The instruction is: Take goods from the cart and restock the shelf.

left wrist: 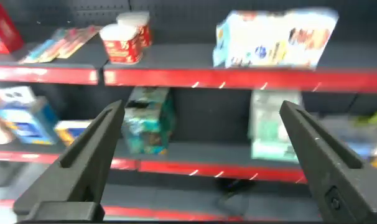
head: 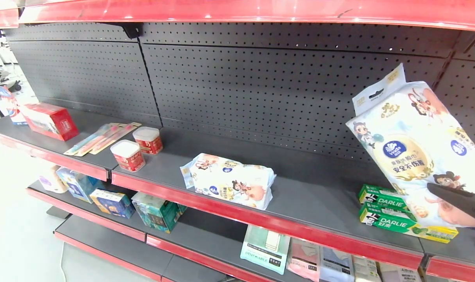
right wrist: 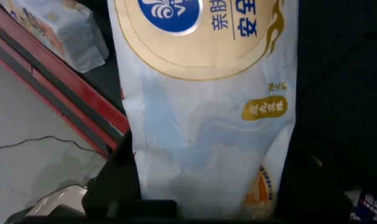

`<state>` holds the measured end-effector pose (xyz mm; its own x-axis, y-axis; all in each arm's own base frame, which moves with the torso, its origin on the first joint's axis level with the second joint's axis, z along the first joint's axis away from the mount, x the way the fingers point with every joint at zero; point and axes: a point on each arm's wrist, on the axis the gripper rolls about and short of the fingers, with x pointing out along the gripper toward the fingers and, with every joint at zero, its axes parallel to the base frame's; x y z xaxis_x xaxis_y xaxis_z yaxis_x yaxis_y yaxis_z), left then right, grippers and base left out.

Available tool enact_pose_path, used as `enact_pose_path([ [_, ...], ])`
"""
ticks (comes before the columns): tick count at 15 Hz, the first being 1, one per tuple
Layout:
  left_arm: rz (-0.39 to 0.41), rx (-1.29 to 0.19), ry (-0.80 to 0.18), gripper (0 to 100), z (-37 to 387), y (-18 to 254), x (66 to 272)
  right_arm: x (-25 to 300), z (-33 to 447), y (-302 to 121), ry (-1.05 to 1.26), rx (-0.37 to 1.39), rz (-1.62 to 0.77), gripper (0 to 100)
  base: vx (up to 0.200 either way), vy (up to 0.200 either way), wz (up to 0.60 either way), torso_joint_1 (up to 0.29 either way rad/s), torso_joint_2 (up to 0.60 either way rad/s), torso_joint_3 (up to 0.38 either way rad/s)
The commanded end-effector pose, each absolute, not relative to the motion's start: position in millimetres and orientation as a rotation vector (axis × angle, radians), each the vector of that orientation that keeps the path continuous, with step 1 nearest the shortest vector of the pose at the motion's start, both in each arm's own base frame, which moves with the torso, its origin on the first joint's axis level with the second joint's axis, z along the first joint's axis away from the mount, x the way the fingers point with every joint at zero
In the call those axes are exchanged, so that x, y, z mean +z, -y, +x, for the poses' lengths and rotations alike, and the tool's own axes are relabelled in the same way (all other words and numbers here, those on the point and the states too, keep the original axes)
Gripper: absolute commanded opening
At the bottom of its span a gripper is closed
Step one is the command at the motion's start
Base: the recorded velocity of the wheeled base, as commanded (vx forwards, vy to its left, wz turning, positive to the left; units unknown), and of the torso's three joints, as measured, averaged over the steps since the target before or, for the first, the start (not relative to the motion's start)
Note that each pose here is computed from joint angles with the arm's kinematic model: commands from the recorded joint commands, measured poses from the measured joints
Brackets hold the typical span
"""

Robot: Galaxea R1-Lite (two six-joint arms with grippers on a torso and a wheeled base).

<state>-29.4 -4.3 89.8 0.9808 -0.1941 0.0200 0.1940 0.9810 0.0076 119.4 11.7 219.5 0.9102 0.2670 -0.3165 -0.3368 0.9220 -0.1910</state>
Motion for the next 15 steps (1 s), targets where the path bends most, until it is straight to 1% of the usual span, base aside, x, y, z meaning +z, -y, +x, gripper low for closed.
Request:
enact_pose_path([
  [1,-0.024,-0.071,0.010,100,-26,2,83,221,141,-18,-0.330,0.361,-0.262,0,0.000,0.000,0.00,0.000,0.00,0.000],
  [3,-0.032,0.021,0.011,100,-26,0,83,218,153,-23,-0.363,0.391,-0.265,0,0.000,0.000,0.00,0.000,0.00,0.000],
  [5,-0.026,0.055,0.011,100,-25,-1,82,216,165,-29,-0.385,0.426,-0.269,0,0.000,0.000,0.00,0.000,0.00,0.000],
  [6,-0.045,0.112,0.016,100,-25,-2,82,216,172,-31,-0.385,0.431,-0.272,0,0.000,0.000,0.00,0.000,0.00,0.000],
  [7,-0.065,0.127,0.018,100,-25,-3,82,216,177,-32,-0.370,0.430,-0.275,0,0.000,0.000,0.00,0.000,0.00,0.000],
  [8,-0.057,0.095,0.016,100,-25,-2,82,216,184,-33,-0.336,0.423,-0.279,0,0.000,0.000,0.00,0.000,0.00,0.000],
  [9,-0.006,0.031,0.014,100,-25,-1,82,216,188,-32,-0.321,0.414,-0.276,0,0.000,0.000,0.00,0.000,0.00,0.000],
  [10,0.029,0.017,0.010,100,-25,0,82,215,187,-31,-0.322,0.409,-0.272,0,0.000,0.000,0.00,0.000,0.00,0.000],
  [12,0.031,0.101,-0.008,100,-24,-2,80,210,183,-30,-0.335,0.409,-0.268,0,0.000,0.000,0.00,0.000,0.00,0.000],
  [13,0.000,0.146,-0.006,100,-24,-3,80,207,181,-30,-0.341,0.411,-0.267,0,0.000,0.000,0.00,0.000,0.00,0.000],
  [15,0.002,0.069,-0.006,100,-24,-2,78,207,180,-30,-0.339,0.412,-0.269,0,0.000,0.000,0.00,0.000,0.00,0.000],
])
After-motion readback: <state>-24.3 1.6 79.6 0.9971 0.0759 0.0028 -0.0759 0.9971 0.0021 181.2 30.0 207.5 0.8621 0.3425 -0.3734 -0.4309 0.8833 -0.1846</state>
